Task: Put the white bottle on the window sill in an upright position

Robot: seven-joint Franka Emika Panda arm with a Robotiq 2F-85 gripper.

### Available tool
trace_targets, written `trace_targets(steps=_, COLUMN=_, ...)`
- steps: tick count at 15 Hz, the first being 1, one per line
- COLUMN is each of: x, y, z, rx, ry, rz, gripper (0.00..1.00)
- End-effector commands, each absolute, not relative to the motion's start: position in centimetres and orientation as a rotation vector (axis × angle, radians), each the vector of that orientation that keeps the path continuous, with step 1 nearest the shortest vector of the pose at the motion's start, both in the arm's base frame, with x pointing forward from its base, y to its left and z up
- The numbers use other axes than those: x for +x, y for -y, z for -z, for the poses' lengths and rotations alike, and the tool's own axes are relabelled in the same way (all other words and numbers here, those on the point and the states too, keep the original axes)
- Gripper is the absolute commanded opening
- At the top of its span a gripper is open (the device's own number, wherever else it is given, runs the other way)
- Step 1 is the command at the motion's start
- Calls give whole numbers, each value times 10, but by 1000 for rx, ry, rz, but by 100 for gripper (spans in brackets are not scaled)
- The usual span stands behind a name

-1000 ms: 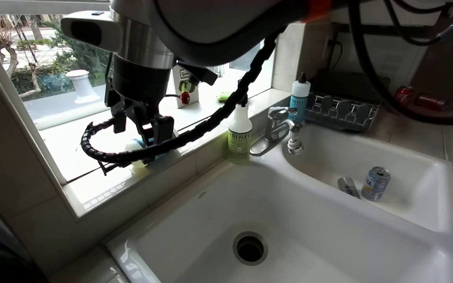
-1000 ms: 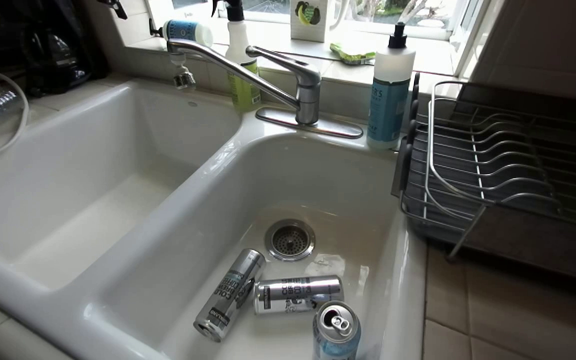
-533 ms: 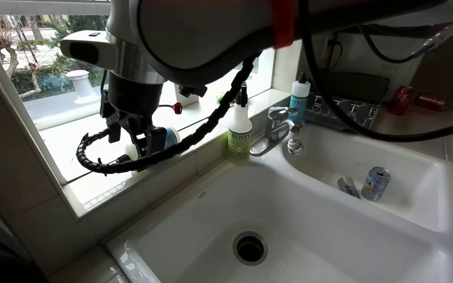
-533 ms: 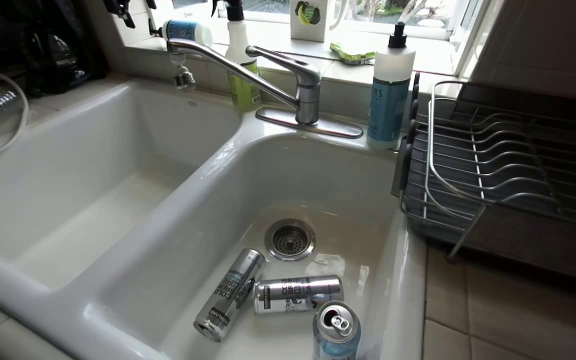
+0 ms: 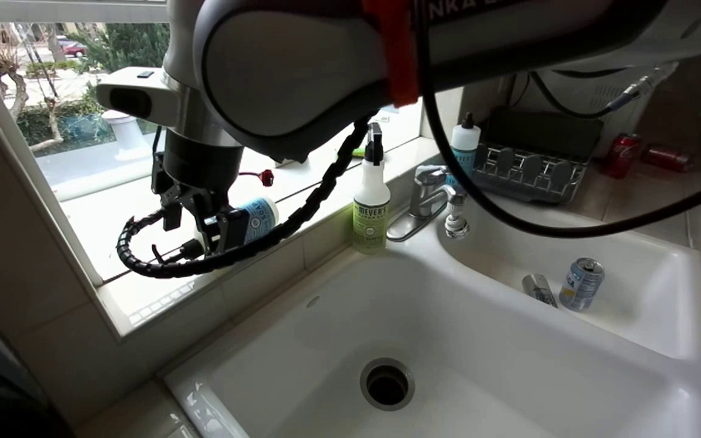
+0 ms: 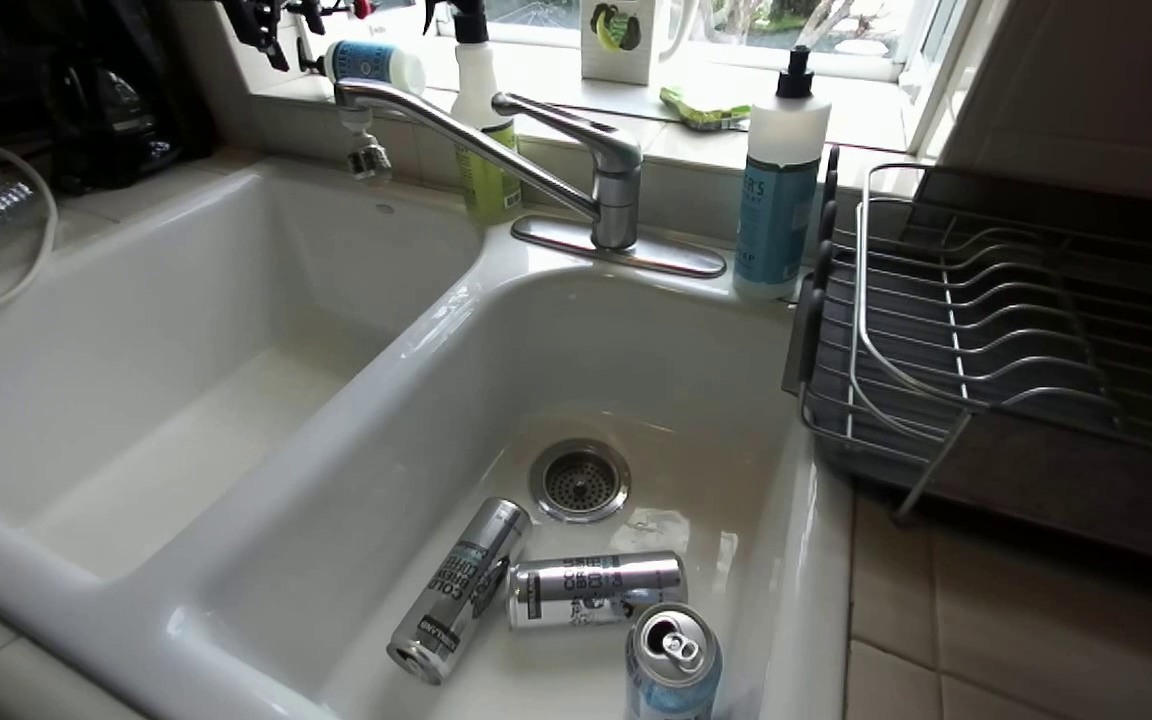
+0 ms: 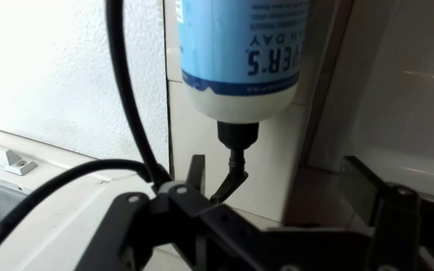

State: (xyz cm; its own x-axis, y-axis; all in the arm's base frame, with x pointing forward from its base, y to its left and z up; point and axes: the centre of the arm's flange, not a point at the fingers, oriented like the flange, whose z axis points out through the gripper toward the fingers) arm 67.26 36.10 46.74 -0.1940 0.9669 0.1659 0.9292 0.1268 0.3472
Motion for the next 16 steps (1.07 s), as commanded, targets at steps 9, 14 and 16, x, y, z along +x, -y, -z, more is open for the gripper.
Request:
trace_targets(steps=9, x=696, y=-370, z=-453, rx=1888, ry=-2295, rz=-602, gripper=73)
trace_targets(steps=14, x=700, y=-369, z=-451, rx=1888, ry=-2296, rz=-596, gripper=81)
trace_targets(steps=16, x=701, y=-368, z=-449, rx=1879, ry=-2292, rz=-585, gripper=91)
